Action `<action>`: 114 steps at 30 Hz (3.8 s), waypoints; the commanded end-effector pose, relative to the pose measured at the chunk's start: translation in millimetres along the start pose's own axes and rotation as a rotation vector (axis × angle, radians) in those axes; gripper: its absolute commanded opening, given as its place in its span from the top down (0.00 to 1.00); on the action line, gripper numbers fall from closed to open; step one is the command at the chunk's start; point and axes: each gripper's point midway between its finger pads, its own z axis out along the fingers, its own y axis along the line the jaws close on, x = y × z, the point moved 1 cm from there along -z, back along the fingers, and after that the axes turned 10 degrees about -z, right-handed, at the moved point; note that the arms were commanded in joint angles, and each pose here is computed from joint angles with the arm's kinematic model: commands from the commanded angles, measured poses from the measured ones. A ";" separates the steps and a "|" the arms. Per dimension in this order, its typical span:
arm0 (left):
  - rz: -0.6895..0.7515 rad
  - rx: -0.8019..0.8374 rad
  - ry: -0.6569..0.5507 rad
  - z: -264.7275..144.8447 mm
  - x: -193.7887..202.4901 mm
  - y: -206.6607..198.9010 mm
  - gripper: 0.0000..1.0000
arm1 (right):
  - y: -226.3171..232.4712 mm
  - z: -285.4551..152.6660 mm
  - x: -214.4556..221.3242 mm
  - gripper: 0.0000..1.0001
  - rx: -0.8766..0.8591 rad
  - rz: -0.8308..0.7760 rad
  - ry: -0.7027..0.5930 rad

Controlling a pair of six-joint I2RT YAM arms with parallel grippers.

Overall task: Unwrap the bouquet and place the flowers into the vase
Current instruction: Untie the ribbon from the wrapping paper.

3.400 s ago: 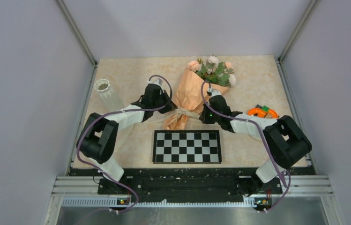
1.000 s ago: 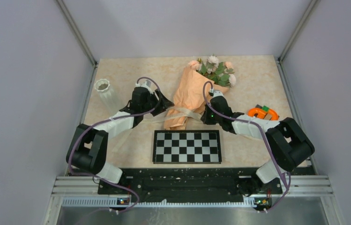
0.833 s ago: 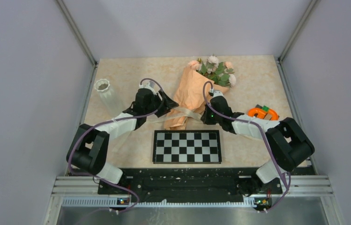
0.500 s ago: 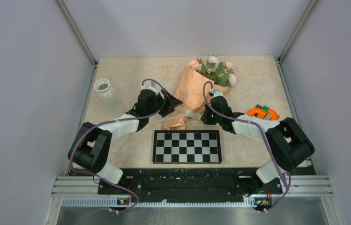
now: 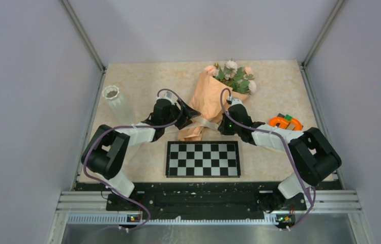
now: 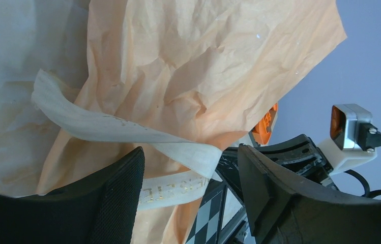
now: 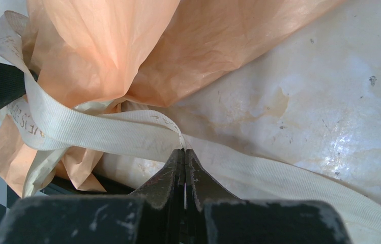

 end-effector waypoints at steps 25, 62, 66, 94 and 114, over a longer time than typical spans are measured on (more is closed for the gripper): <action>0.009 0.059 0.021 21.0 2.5 -18.5 0.58 | 1.6 -7.0 -14.3 1.00 -0.013 0.004 -0.052; 0.059 -0.042 -0.152 -21.8 -80.3 21.2 1.00 | -19.4 -14.8 -12.9 1.00 0.100 0.004 -0.061; 0.120 -0.104 -0.200 -30.7 -93.9 31.2 1.00 | -22.5 -15.4 -13.1 1.00 0.110 0.008 -0.062; 0.327 -0.304 -0.322 -80.0 -125.3 46.4 0.55 | -27.7 -17.1 -9.3 1.00 0.099 0.027 -0.055; 0.709 -0.083 -0.040 -19.7 17.4 -42.4 0.29 | -22.7 -16.4 -12.3 1.00 0.074 0.032 -0.064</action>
